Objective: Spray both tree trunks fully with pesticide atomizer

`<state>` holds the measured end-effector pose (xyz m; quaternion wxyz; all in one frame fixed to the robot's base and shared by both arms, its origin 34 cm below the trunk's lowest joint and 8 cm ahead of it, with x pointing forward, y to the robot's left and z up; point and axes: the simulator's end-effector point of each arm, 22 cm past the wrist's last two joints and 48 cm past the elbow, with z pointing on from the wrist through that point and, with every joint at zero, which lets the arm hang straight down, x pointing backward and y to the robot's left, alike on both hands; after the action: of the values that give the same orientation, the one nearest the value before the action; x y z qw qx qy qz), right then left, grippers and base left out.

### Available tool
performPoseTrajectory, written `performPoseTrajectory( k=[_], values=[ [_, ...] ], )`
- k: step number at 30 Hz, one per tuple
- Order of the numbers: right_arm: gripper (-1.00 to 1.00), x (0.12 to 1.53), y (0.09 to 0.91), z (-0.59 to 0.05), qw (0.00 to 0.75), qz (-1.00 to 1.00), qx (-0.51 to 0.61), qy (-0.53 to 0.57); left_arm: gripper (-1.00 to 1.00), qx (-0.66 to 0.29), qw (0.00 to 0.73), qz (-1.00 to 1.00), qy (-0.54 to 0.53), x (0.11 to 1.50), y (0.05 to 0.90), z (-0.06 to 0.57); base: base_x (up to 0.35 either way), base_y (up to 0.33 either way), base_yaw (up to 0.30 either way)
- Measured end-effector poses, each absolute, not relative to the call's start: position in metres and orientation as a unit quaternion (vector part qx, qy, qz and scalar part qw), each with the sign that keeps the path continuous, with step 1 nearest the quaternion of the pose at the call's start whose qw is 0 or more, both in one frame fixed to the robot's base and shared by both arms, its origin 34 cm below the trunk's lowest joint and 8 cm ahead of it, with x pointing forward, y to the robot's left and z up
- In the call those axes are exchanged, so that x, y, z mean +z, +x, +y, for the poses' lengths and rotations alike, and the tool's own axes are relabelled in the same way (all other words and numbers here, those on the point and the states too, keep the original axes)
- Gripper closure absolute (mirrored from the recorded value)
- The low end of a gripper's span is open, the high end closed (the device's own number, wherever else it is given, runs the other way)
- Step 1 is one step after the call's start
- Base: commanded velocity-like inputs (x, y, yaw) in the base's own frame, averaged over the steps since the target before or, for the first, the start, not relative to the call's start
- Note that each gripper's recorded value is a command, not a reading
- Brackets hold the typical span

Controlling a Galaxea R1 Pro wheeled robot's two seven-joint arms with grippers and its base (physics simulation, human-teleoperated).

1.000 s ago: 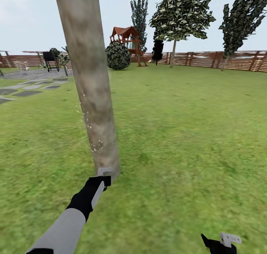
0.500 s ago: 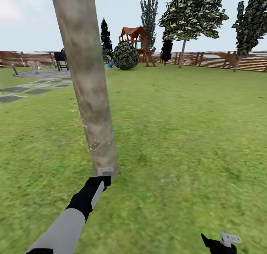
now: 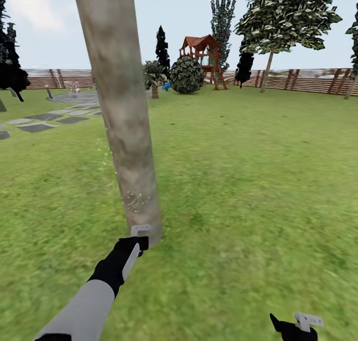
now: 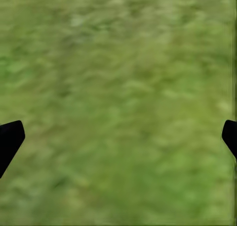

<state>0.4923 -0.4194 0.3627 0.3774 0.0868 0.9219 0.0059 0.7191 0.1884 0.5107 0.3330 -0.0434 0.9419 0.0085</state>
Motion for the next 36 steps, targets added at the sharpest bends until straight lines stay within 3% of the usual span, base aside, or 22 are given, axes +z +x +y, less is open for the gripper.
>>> performPoseTrajectory(
  k=[8, 29, 36],
  values=[
    [-1.00, 0.362, 0.492, -0.418, 0.377, 0.922, 0.007, 0.086, 1.00, 0.008, 0.333, 0.942, -0.043, 0.511, 0.719, 0.188, 0.160, -0.245, 0.046],
    [-1.00, 0.363, 0.493, -0.417, 0.379, 0.922, 0.007, 0.085, 1.00, 0.009, 0.333, 0.942, -0.043, 0.510, 0.719, 0.189, 0.004, -0.272, 0.274],
    [-1.00, 0.363, 0.493, -0.417, 0.379, 0.922, 0.007, 0.085, 1.00, 0.019, 0.345, 0.938, -0.040, 0.521, 0.728, 0.200, 0.000, -0.043, 0.085]
  ],
)
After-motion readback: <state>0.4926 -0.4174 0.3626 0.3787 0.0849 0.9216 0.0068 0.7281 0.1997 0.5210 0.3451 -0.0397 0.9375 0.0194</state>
